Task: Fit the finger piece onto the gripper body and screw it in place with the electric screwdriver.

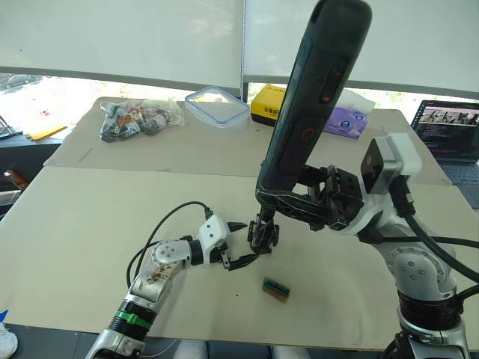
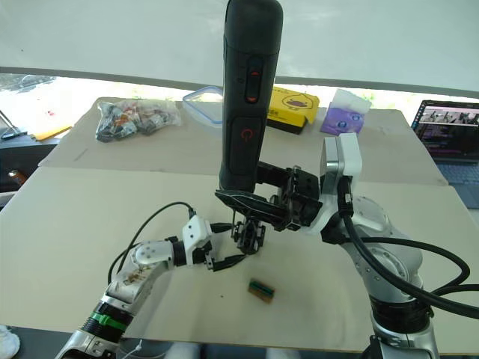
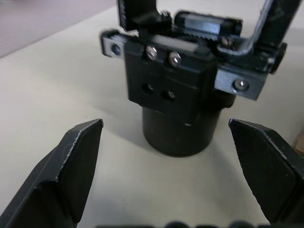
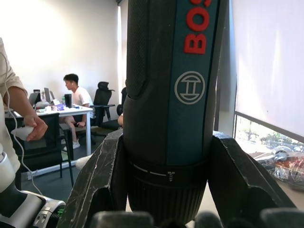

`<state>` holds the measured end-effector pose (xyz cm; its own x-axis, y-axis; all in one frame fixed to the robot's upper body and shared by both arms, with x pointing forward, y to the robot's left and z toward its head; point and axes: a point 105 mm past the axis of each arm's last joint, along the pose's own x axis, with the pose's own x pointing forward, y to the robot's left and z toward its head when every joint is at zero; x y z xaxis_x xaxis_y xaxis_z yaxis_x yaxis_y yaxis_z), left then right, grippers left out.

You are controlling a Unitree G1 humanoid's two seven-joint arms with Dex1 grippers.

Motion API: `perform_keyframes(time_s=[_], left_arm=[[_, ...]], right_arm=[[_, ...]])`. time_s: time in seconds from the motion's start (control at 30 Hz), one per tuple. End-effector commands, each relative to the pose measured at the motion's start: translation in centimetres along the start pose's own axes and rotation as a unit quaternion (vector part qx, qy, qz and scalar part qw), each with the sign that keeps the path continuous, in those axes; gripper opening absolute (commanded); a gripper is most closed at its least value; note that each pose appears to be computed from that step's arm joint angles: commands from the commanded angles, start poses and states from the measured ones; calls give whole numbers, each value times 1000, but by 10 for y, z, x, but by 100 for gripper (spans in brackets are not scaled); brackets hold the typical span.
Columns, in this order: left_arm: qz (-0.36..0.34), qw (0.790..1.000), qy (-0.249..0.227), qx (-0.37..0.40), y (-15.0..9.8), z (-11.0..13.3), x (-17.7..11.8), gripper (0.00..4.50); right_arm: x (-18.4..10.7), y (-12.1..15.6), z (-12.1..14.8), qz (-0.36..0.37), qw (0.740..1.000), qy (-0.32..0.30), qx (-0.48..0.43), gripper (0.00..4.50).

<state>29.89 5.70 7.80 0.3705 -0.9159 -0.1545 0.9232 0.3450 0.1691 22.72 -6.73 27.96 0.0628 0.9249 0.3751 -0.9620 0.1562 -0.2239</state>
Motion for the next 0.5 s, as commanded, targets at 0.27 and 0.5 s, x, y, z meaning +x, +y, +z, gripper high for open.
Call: perform_keyframes(time_s=[0.27,0.5], left_arm=[[-15,1000,-10,9,-4,7,27,448],[-20,1000,10,-2,-3,0,27,373]], right_arm=[[5,4,20,13,999,-23,-44,196],[4,2,20,11,999,-21,-46,196]])
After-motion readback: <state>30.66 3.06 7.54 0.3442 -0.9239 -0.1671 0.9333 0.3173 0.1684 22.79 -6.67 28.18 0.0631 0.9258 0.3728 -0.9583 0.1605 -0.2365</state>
